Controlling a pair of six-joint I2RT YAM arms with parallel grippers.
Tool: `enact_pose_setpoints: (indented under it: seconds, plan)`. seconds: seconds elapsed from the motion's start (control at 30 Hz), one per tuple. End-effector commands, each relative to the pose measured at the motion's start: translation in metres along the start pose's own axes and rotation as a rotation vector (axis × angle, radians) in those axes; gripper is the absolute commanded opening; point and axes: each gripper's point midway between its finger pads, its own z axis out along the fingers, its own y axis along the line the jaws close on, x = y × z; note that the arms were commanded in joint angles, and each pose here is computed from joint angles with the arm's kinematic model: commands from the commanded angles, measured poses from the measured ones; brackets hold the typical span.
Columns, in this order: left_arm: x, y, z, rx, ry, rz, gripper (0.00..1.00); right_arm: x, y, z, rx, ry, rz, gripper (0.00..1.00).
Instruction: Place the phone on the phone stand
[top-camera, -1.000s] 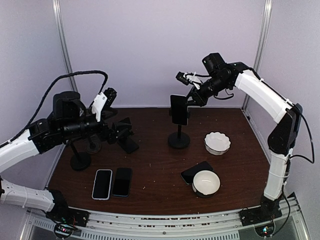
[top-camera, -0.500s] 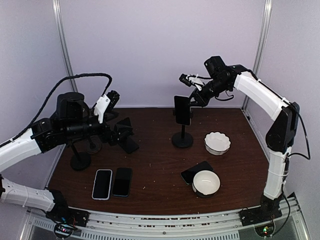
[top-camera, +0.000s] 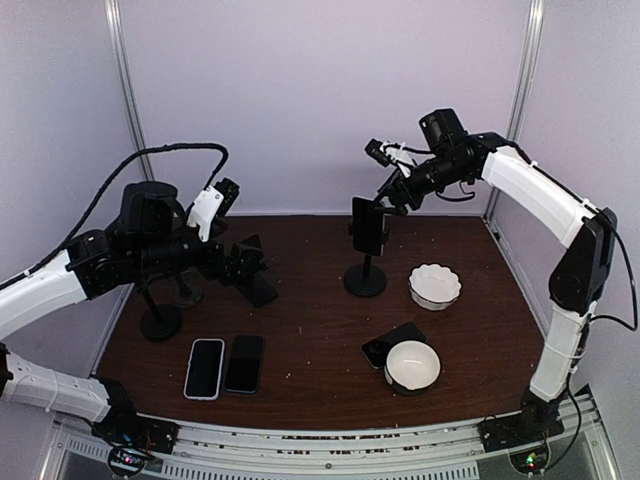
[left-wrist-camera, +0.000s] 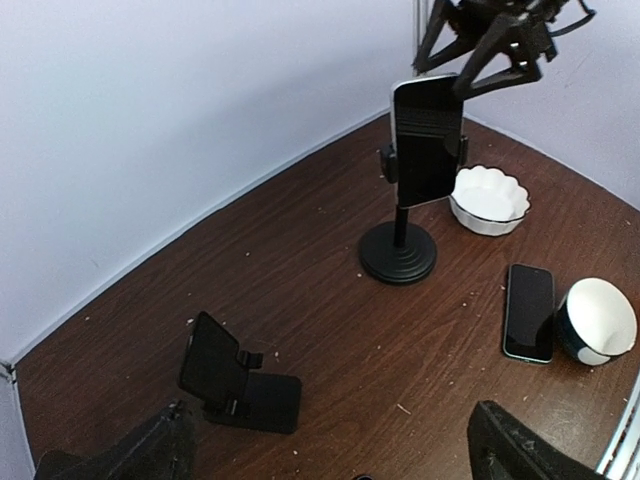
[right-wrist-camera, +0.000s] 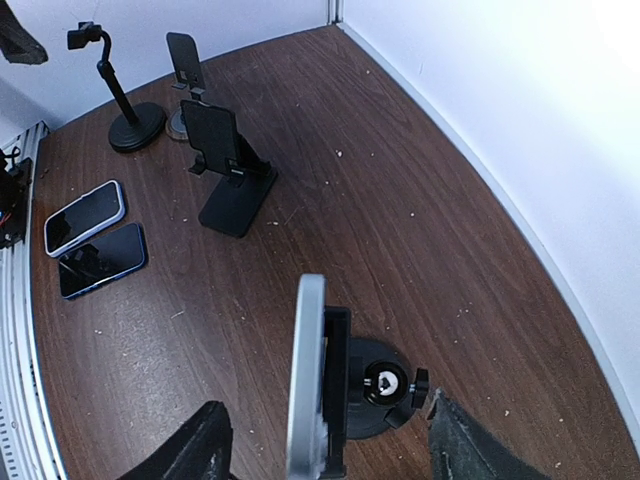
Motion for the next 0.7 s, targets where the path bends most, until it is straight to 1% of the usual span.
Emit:
enact_pose_setpoints:
  seconds: [0.0, 0.1, 0.17, 0.2, 0.23, 0.27, 0.33, 0.37, 0.43, 0.5, 0.6, 0.67]
  plan:
    - [-0.011, 0.029, -0.003, -0.155, 0.017, -0.081, 0.98, -0.028, 0.006, -0.042, 0.054, -0.090, -0.035, 0.71]
    - [-0.007, 0.038, 0.002, -0.147, 0.060, -0.135, 0.98, -0.029, 0.009, -0.061, 0.086, -0.103, -0.033, 0.73]
    - [0.001, 0.048, 0.006, -0.152, 0.109, -0.178, 0.97, -0.027, 0.014, -0.072, 0.092, -0.112, -0.023, 0.74]
    - [0.005, 0.051, 0.009, -0.151, 0.130, -0.189, 0.95, -0.026, 0.020, -0.078, 0.082, -0.121, -0.019, 0.74]
    - [0.008, 0.054, 0.013, -0.148, 0.145, -0.200, 0.91, -0.015, 0.027, -0.075, 0.057, -0.119, -0.001, 0.74]
    - [0.012, 0.056, 0.017, -0.135, 0.160, -0.209, 0.88, -0.012, 0.040, -0.082, 0.038, -0.149, -0.004, 0.74]
    - [0.020, 0.056, 0.025, -0.091, 0.183, -0.229, 0.81, 0.005, 0.061, -0.080, 0.000, -0.160, -0.004, 0.74]
    - [0.022, 0.055, 0.030, -0.072, 0.192, -0.234, 0.76, 0.017, 0.069, -0.077, -0.004, -0.147, -0.014, 0.73]
    - [0.019, 0.042, 0.038, 0.020, 0.180, -0.203, 0.71, 0.044, 0.084, -0.065, -0.013, -0.086, -0.044, 0.71]
    - [0.017, 0.027, 0.049, 0.114, 0.170, -0.197, 0.70, 0.072, 0.090, -0.053, -0.021, -0.013, -0.049, 0.69]
    - [0.024, 0.014, 0.070, 0.183, 0.209, -0.209, 0.68, 0.106, 0.099, -0.037, -0.064, 0.065, -0.025, 0.66]
    - [0.030, -0.002, 0.082, 0.221, 0.237, -0.169, 0.67, 0.121, 0.104, -0.028, -0.081, 0.090, -0.012, 0.66]
